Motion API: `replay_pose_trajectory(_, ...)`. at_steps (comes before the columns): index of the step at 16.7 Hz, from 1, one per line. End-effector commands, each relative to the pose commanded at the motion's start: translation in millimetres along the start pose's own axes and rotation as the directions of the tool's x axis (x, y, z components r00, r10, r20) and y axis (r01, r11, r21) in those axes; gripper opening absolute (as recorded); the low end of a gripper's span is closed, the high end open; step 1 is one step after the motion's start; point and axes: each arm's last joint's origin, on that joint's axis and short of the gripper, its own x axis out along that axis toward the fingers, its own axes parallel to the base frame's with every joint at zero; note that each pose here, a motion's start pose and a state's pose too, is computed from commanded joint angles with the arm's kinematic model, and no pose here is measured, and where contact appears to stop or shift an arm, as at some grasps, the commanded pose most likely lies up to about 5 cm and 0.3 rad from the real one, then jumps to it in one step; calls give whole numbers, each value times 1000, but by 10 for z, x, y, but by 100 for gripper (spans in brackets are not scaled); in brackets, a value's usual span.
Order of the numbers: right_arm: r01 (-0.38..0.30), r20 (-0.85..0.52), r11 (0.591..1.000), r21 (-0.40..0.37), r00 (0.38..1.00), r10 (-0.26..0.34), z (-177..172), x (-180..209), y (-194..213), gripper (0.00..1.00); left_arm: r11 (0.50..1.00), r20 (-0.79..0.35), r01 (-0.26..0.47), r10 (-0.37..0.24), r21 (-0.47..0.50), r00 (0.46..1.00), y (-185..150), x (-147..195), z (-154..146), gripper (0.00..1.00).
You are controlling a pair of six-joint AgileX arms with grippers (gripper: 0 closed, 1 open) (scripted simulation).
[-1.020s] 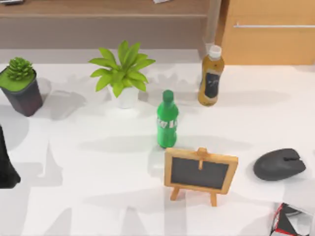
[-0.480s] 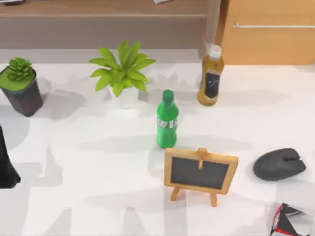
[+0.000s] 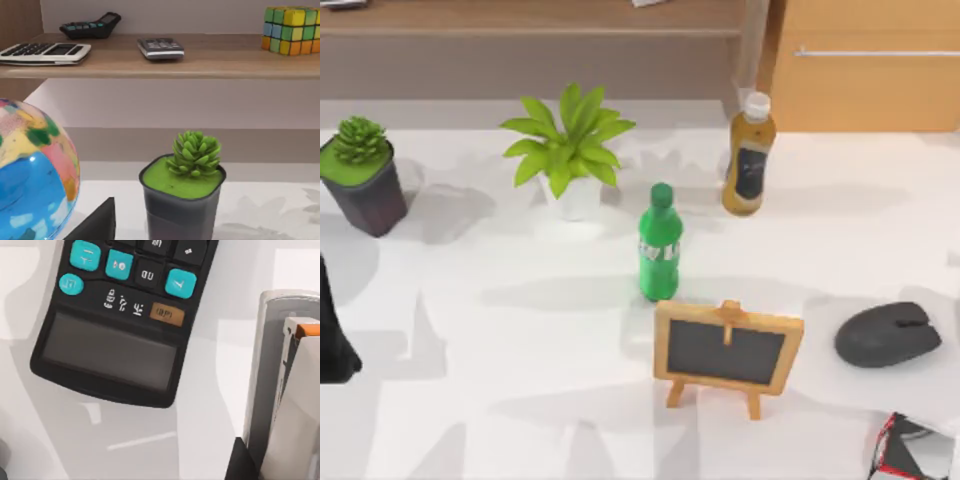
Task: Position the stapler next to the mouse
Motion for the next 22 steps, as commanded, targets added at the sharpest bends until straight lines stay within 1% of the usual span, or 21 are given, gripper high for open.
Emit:
replay_pose_trajectory(3, -8, 9, 997, -74, 1000, 9, 323, -102, 343, 0, 1000, 0, 0, 0, 0, 1000, 0, 0, 0, 100)
replay_pose_trajectory(7, -16, -13, 979, -201, 1000, 14, 662, -106, 941, 0, 1000, 0, 0, 0, 0, 1000, 0, 0, 0, 100)
replay_pose_trajectory(10, -22, -41, 953, -301, 999, 10, 789, -12, 1422, 0, 1000, 0, 0, 0, 0, 1000, 0, 0, 0, 100)
replay_pose_trajectory(14, -30, -66, 912, -409, 998, 3, 821, 139, 1951, 0, 1000, 0, 0, 0, 0, 1000, 0, 0, 0, 100)
replay_pose_trajectory(17, -34, -75, 891, -452, 997, 0, 802, 216, 2166, 0, 1000, 0, 0, 0, 0, 1000, 0, 0, 0, 100)
replay_pose_trajectory(22, -35, -74, 892, -451, 997, 2, 811, 219, 2175, 0, 1000, 0, 0, 0, 0, 1000, 0, 0, 0, 100)
